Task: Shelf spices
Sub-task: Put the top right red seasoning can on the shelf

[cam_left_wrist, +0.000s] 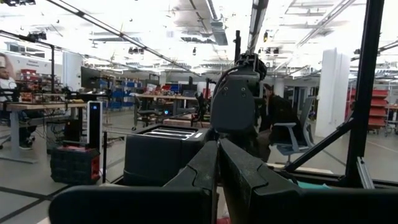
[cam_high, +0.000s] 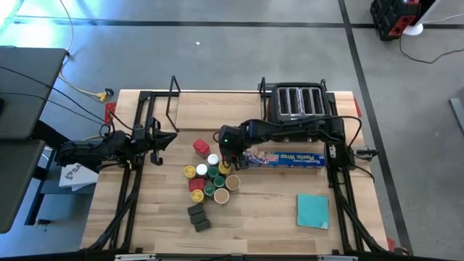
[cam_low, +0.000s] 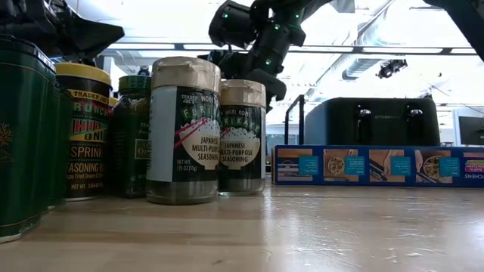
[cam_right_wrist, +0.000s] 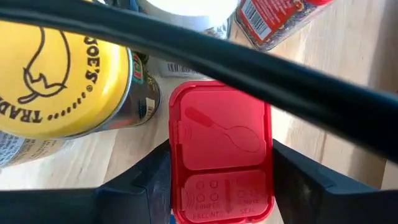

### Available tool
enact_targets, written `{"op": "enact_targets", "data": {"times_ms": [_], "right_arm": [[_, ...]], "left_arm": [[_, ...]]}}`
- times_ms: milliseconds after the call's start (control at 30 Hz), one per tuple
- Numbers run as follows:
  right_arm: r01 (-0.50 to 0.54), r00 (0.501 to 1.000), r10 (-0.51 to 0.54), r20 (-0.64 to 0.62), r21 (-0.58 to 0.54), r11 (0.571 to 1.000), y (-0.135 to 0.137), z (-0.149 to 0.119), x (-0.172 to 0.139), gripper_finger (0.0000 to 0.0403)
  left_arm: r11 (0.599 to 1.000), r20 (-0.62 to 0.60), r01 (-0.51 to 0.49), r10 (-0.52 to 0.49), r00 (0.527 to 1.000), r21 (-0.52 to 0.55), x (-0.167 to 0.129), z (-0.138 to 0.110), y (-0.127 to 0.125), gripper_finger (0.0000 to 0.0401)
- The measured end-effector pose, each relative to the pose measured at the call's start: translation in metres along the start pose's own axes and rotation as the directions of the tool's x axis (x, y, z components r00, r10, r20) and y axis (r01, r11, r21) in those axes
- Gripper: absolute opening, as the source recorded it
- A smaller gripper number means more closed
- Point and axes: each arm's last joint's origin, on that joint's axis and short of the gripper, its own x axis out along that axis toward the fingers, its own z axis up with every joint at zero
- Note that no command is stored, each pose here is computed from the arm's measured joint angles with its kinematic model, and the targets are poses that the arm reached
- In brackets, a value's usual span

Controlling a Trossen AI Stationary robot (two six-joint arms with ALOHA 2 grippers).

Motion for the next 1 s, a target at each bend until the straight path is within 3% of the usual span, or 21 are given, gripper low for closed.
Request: {"op": "enact_targets", "data": {"times_ms": [133,300,467,600,800,1000], "right_arm": [[0.062,0.998,-0.062,-0.002,0.02,0.998,-0.01,-0.003,-0.017,0.0202],[0.149,0.986,-0.154,0.059,0.081,0.986,-0.035,-0.009,-0.064,0.0202],[0.252,0.958,-0.269,0.096,0.161,0.954,-0.073,-0.029,-0.105,0.0202],[0.306,0.942,-0.329,0.069,0.23,0.924,-0.11,-0.054,-0.118,0.0202],[0.314,0.94,-0.338,0.046,0.272,0.91,-0.156,-0.074,-0.132,0.0202],[0.228,0.969,-0.245,0.039,0.252,0.941,-0.19,-0.086,-0.127,0.0202]], "left_arm": [[1.0,-0.001,0.001,-0.001,1.0,-0.002,0.0,0.0,0.0,0.0015],[1.0,0.0,0.001,-0.001,1.0,-0.007,0.0,0.0,0.0,0.0015],[1.0,-0.001,0.001,-0.001,1.0,-0.007,0.0,0.0,0.0,0.0015],[1.0,0.0,-0.017,0.017,1.0,-0.007,0.0,0.0,0.0,0.0015],[0.997,0.0,-0.079,0.079,0.997,-0.008,0.0,0.0,0.002,0.0015],[0.995,0.005,-0.103,0.103,0.995,-0.011,0.0,0.001,0.003,0.0015]]}}
